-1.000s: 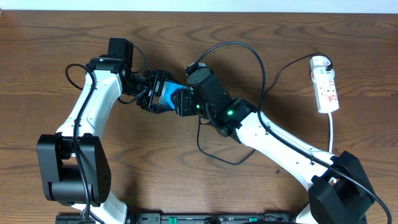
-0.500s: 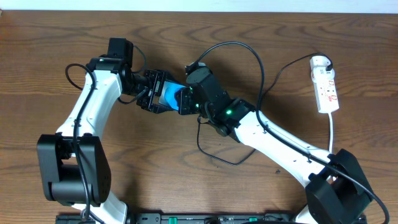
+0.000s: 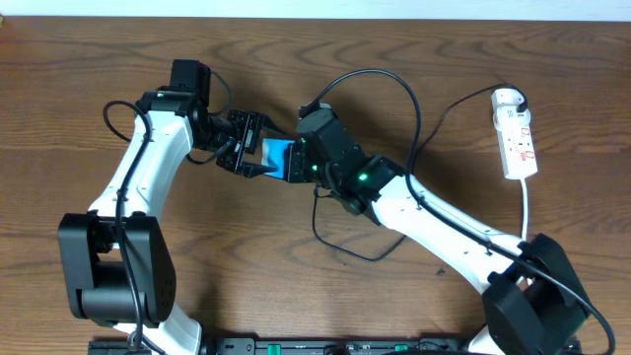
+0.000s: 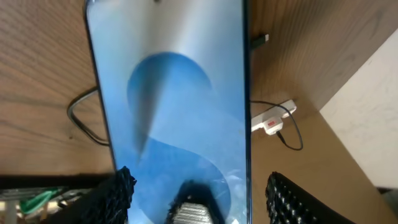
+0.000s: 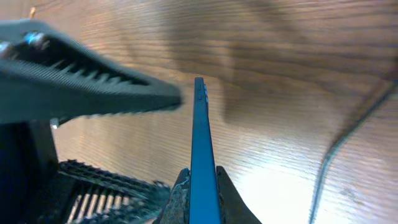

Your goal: Plug charger to phone and switch on socket

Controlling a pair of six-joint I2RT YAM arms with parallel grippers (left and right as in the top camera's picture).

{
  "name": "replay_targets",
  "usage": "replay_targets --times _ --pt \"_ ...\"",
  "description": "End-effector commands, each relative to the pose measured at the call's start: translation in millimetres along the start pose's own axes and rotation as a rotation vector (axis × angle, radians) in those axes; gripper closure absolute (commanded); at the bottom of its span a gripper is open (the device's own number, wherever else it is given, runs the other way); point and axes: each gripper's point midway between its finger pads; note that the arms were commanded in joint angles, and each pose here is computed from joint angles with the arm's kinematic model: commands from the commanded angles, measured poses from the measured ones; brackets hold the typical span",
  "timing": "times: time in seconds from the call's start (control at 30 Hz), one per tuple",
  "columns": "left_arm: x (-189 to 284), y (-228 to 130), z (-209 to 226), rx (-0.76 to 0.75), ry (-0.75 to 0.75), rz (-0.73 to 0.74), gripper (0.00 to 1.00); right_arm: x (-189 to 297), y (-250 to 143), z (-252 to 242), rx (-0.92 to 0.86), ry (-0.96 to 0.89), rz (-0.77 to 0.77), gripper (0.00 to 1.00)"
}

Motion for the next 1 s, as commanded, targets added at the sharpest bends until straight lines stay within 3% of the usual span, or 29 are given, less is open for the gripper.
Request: replay_targets --times 0.0,0.27,0.47,0.63,0.97 --pt "7.7 -4.8 -10.8 -0.209 -0.027 -0.005 0.31 41.6 39.7 6.4 -0.117 0.042 -0.099 0.99" --pt "12.2 -28.2 -39.0 -0.611 -0.206 0.096 0.31 108.1 88.6 -10.3 -0.386 0.073 -0.215 0.99" --pt "26.1 -52.4 -70.7 -0.755 -0.415 0.193 0.31 135.6 110.8 -16.8 -0.535 0.117 -0.279 0.99" --pt "37.9 -67.5 -85.6 -0.809 -0.527 0.262 0.31 136.7 120.3 -17.1 -0.604 0.165 -0.303 0.99" --pt "47.9 -70.7 -103.1 -0.782 -0.579 0.292 0.31 116.2 120.7 -12.0 -0.661 0.413 -0.327 0.99"
Point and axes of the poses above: each gripper's point midway between its finger pads, its own x axis back along the fingers, its own z axis along the line the jaws close on, y = z × x, and after that the axes turned 13 degrees about -x, right-handed
